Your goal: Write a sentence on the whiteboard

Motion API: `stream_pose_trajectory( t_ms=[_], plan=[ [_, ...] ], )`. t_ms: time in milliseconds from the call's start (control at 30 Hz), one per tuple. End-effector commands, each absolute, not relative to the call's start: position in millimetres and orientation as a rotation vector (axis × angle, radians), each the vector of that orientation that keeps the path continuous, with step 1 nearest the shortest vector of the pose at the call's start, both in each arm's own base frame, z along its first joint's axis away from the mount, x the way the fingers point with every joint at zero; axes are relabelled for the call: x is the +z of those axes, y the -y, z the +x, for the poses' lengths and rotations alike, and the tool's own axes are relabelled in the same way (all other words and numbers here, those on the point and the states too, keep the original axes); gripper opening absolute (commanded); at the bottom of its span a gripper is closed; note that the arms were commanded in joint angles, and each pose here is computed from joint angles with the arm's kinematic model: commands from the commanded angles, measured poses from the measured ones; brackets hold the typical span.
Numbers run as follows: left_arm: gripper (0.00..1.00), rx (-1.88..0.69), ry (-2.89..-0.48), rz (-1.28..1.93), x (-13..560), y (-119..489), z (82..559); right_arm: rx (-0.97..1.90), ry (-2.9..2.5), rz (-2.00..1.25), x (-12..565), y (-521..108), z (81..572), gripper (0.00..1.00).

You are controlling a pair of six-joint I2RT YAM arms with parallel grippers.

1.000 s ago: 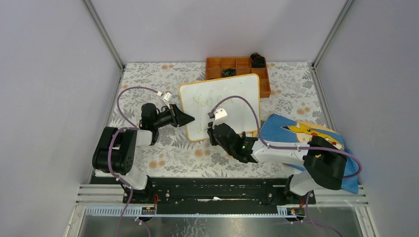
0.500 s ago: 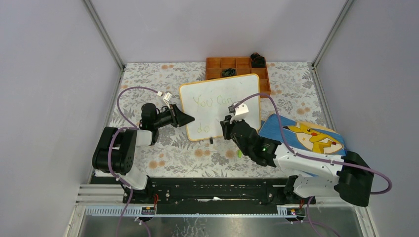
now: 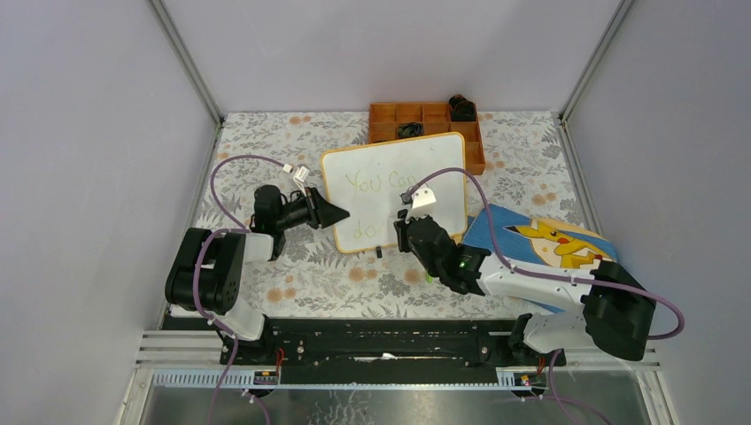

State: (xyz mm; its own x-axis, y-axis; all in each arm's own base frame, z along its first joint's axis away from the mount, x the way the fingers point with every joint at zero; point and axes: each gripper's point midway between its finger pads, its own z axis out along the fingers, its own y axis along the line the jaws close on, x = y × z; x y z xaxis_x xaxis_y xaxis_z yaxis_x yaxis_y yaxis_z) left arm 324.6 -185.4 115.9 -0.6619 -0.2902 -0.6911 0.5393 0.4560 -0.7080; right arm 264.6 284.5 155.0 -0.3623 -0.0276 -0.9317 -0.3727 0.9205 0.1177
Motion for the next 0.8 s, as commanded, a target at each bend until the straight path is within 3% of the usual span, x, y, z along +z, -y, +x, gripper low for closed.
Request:
stream_pose_trajectory(
  t_ms=[0, 767],
  plan=[
    [0.40, -1.268, -1.855, 0.259, 129.0, 187.2, 331.2, 0.434, -1.838, -0.255, 185.6, -300.5, 275.2, 0.00],
    [0.40, -1.264, -1.860, 0.262, 128.8, 187.5, 331.4, 0.355, -1.894, -0.253, 155.8, -294.9, 278.4, 0.00]
  ],
)
